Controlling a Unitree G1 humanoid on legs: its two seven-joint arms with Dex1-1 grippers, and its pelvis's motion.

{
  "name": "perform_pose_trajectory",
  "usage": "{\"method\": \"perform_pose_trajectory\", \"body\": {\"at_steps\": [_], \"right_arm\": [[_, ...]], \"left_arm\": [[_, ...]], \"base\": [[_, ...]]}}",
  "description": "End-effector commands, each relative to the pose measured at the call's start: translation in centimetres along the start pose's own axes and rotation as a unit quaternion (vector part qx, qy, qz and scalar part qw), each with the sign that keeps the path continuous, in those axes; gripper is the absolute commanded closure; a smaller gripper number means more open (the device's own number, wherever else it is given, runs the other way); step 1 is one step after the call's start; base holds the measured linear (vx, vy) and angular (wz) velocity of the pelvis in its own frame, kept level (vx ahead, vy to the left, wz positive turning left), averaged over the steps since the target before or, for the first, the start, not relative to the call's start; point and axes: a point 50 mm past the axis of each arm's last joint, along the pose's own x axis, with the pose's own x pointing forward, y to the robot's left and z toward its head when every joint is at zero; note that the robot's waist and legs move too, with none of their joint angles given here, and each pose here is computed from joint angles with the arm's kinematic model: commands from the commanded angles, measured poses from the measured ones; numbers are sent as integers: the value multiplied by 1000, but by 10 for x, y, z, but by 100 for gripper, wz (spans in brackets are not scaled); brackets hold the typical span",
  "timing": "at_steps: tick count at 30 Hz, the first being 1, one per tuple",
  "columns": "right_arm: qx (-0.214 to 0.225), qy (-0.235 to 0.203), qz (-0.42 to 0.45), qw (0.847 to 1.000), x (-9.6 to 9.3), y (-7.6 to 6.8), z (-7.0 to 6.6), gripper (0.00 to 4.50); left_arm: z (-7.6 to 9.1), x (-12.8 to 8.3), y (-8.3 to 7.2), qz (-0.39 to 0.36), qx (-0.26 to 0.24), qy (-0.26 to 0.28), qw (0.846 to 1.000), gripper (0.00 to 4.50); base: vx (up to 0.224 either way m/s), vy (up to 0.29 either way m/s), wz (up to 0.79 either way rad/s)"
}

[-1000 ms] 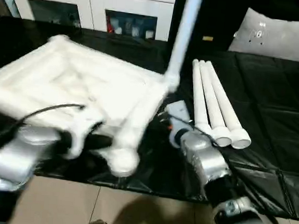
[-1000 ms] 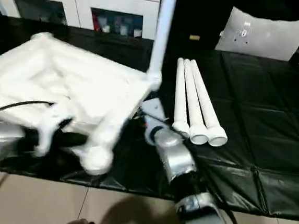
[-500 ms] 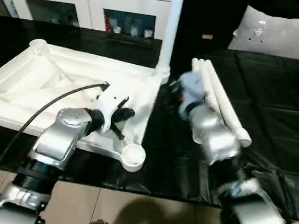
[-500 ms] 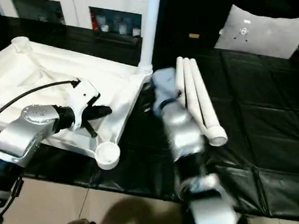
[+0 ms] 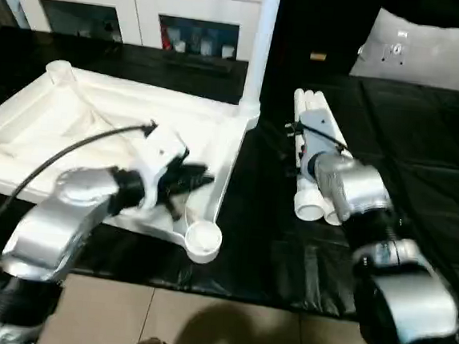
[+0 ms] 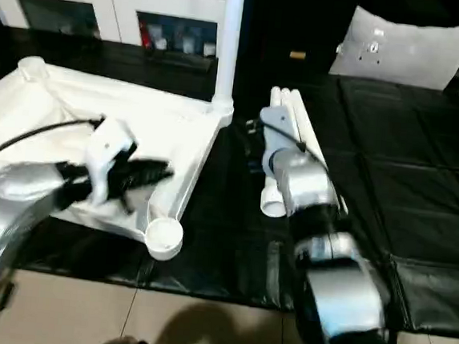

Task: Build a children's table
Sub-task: Pick table leg

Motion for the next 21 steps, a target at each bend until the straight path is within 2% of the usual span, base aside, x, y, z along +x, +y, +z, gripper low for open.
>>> {"method": "perform_pose_trajectory", "body": {"at_steps": [1,3,6,8,10,13,16,17,20,21], "right_arm": [[7,17,5,1000,1,-2,-1,0],[16,18,11,1000,2,-1,-1,0],[28,46,30,998,5,1,-7,0],[34,52,22,998,5,-1,-8,38],[38,61,25,997,6,0,-10,41],[42,73,28,996,6,-1,-13,79],[67,94,49,992,7,0,-20,95],[72,99,53,991,8,0,-22,115],[85,108,64,988,8,-1,-26,124],[100,112,69,986,8,-2,-29,146]], "left_arm": [[3,0,-7,-19,2,3,1000,299],[4,-1,-8,-20,2,3,1000,292],[5,-2,-10,-21,1,8,1000,260],[5,-3,-11,-23,2,15,1000,247],[5,-4,-12,-28,0,20,999,231],[5,-4,-14,-29,-2,23,999,203],[5,-4,-17,-38,-5,26,999,178],[5,-5,-17,-39,-5,28,999,166],[5,-4,-18,-41,-5,30,999,157],[6,-4,-19,-42,-6,31,999,137]], "base": [[0,0,0],[0,0,0],[0,0,0],[0,0,0],[0,0,0],[0,0,0],[0,0,0],[0,0,0],[0,0,0],[0,0,0]]}}
